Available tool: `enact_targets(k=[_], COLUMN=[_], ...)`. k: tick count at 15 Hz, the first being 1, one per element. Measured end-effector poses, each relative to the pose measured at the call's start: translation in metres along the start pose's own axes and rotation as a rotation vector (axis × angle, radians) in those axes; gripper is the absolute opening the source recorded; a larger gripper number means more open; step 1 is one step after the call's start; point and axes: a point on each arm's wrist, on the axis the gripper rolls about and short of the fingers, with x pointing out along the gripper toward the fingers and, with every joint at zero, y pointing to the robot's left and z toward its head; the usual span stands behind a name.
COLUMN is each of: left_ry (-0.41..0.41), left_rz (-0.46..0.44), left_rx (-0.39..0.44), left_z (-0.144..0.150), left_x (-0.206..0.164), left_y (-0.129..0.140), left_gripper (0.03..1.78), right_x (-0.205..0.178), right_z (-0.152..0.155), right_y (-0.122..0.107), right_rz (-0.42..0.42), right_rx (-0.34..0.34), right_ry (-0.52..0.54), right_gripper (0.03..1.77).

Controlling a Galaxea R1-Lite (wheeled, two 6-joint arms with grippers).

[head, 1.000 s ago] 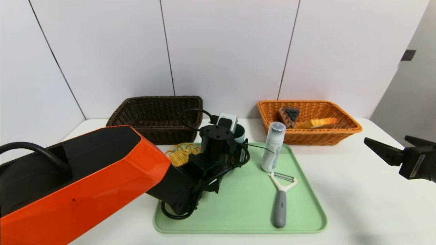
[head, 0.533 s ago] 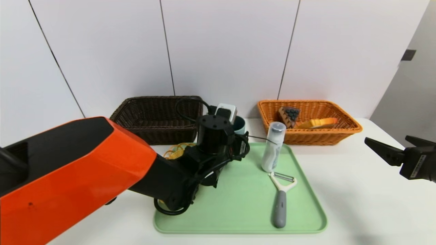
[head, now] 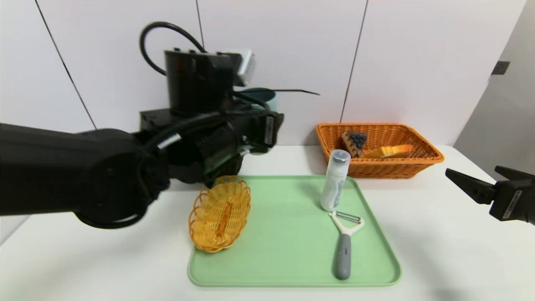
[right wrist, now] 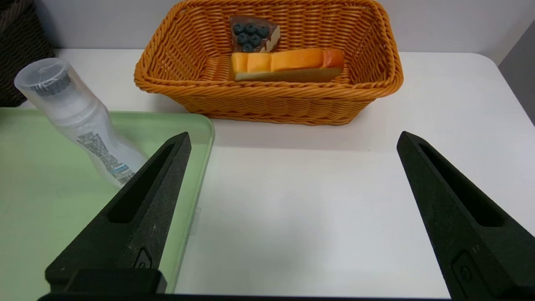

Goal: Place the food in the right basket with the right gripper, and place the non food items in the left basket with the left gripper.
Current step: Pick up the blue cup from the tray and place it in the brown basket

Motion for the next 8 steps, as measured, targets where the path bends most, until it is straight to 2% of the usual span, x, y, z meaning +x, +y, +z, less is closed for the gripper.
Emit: enact_targets(k=[4,8], left_ry=[-0.043,-0.016], left_rz=[0.161,0.261], left_rx=[-0.026,-0.054], left_z=[0.035,0.039], left_x=[-0.021,-0.035], left_y=[0.077,0.141], left_gripper=[1.17,1.17], right_x=[0.001,0.001], right_z=[0.000,0.000], right_y=[0.002,0.003], right_rz=[0.013,0.020], right_rx=[-0.002,-0.005], right_ry=[0.003,0.003], right_gripper=[1.70,1.70])
